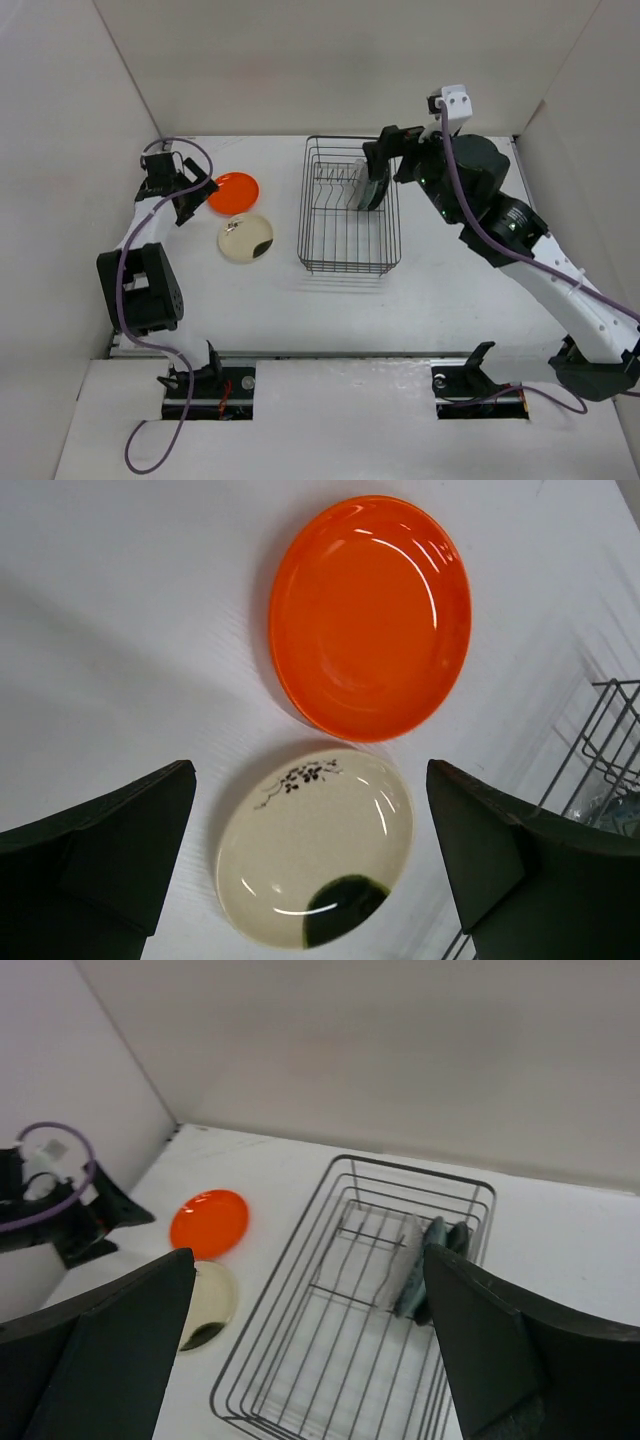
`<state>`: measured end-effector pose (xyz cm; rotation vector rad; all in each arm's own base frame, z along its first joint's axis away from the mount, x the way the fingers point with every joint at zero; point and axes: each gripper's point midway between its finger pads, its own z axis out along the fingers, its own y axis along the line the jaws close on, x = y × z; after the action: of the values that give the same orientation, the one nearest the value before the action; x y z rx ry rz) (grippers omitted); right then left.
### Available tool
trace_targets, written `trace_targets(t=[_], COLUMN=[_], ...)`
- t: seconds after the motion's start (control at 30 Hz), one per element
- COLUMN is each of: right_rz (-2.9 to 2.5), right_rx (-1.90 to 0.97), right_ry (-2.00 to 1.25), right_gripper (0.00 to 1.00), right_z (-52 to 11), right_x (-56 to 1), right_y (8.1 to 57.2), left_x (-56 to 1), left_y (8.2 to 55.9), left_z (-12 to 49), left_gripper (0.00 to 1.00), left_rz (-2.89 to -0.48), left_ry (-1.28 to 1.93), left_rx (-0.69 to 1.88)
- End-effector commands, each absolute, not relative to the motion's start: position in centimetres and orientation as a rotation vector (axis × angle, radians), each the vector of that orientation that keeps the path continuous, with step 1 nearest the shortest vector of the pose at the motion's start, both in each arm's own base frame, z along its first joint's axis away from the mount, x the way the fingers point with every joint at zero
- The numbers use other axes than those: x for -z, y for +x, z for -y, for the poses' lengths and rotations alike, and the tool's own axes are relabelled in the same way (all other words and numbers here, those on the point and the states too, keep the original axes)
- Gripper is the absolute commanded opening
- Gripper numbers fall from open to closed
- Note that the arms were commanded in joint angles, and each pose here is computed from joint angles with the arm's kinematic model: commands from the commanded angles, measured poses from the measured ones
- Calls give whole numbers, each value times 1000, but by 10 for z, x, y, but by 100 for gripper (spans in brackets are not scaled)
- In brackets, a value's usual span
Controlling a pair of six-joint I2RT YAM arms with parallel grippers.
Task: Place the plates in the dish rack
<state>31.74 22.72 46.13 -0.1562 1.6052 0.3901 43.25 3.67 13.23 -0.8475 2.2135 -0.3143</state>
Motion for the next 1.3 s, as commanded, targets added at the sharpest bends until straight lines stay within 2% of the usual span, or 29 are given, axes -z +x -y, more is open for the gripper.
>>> trace_targets(t=[0.0, 0.23, 0.3, 0.43, 0.53, 0.63, 0.93, 0.97, 1.03, 1.13, 1.27], right_rz=[-1664, -1581, -1569, -1545, -1540, -1524, -1531, -1539, -1539, -1539, -1536], right_rx=[-508, -664, -689, -721, -732, -754, -777, -781, -781, -781, -782], right_ry=[-303, -395, -414, -414, -404, -399, -377, -388, -388, -388, -387], right_gripper=[100, 100, 100, 100, 100, 100, 100, 100, 100, 99, 99], right_z=[-264, -264, -266, -263, -261, -261, -263, -267, -267, -267, -267], right_x=[-419, -435, -439, -448, -451, -457, -459, -456, -456, -456, -460], right_y=[308, 263, 258, 248, 246, 242, 243, 244, 244, 244, 244], left_x=[-149, -96, -68, -51, -34, -35, -33, -35, -35, -34, -29], left_y=[462, 485, 487, 492, 491, 495, 502, 503, 503, 505, 506], left_z=[-19, -39, -50, -60, -66, -66, -65, -66, -66, -62, -50], left_gripper=[100, 99, 94, 86, 71, 67, 66, 60, 58, 48, 47], left_rz=[-2127, -2128, -2166, -2158, -2178, -2172, -2188, -2187, -2187, -2211, -2252], left_ry=[-764, -846, -898, -952, -992, -982, -987, -986, -986, -963, -926], left_rx=[503, 482, 466, 505, 526, 538, 552, 552, 552, 547, 547])
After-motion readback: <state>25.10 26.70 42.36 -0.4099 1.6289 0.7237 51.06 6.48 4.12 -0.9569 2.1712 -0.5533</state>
